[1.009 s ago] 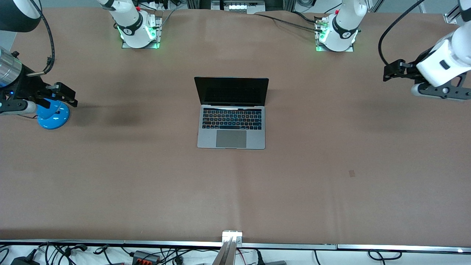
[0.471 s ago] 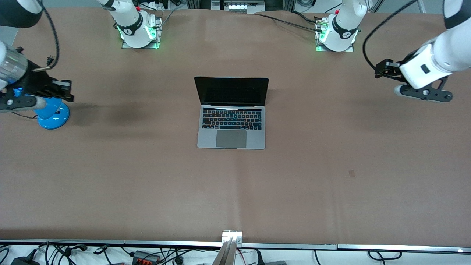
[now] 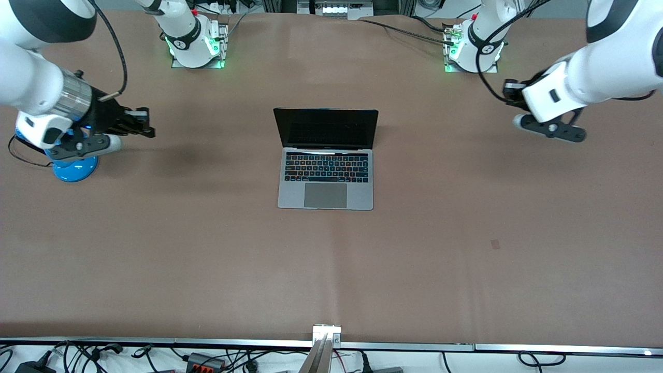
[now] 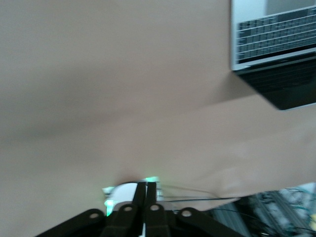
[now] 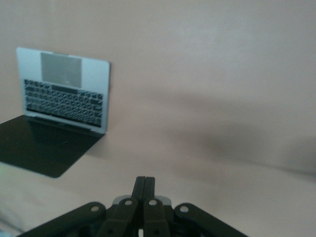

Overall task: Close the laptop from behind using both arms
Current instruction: 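Raise both grippers and move them toward the laptop's open screen, then lower both grippers behind the screen onto its back edge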

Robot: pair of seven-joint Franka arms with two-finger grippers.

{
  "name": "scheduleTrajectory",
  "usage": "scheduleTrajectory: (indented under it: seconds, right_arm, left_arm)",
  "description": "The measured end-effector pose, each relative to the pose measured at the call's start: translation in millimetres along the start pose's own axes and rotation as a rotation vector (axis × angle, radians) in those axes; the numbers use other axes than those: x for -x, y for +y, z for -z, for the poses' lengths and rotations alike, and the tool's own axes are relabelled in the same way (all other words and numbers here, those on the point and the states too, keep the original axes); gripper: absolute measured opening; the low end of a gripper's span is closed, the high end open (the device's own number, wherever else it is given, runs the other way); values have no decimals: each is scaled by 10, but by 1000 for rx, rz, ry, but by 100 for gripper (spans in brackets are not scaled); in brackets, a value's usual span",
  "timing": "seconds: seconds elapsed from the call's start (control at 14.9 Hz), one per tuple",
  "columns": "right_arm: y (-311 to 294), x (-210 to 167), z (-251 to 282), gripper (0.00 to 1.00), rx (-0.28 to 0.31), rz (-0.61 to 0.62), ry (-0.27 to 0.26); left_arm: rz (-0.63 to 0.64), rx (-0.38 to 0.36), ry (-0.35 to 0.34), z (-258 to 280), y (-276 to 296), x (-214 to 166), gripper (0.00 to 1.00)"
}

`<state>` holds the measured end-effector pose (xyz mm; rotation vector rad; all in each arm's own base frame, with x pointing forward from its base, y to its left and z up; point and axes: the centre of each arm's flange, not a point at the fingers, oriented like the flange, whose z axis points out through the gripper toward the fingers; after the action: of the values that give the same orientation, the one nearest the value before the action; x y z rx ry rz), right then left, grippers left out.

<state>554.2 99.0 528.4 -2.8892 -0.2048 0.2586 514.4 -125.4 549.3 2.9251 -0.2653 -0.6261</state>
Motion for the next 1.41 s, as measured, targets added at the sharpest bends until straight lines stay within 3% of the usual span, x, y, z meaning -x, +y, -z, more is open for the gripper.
scheduleTrajectory:
  seconds: [0.27, 0.4, 0.67, 0.81, 1.14, 1.41]
  right_arm:
    - [-170, 76, -625, 1, -68, -7, 7]
    - [-535, 253, -1065, 1, -59, -37, 30]
    - [-1437, 641, -1602, 1, -23, -50, 15]
    - [-1423, 674, -1658, 1, -19, -53, 4]
    - [-1430, 858, -1980, 1, 4, -40, -30]
    - [-1377, 1157, -2146, 1, 9, -54, -79]
  left_arm:
    - [-20, -23, -16, -332, 895, 9, 1]
    - [-42, -44, 3, -535, 1249, 30, 1]
    - [-67, -61, 19, -967, 1526, 200, 1]
    - [-94, -74, 24, -1240, 1721, 417, 1]
    - [-108, -24, 30, -1778, 2026, 898, 1]
    - [-114, 10, 120, -2183, 2333, 956, 1]
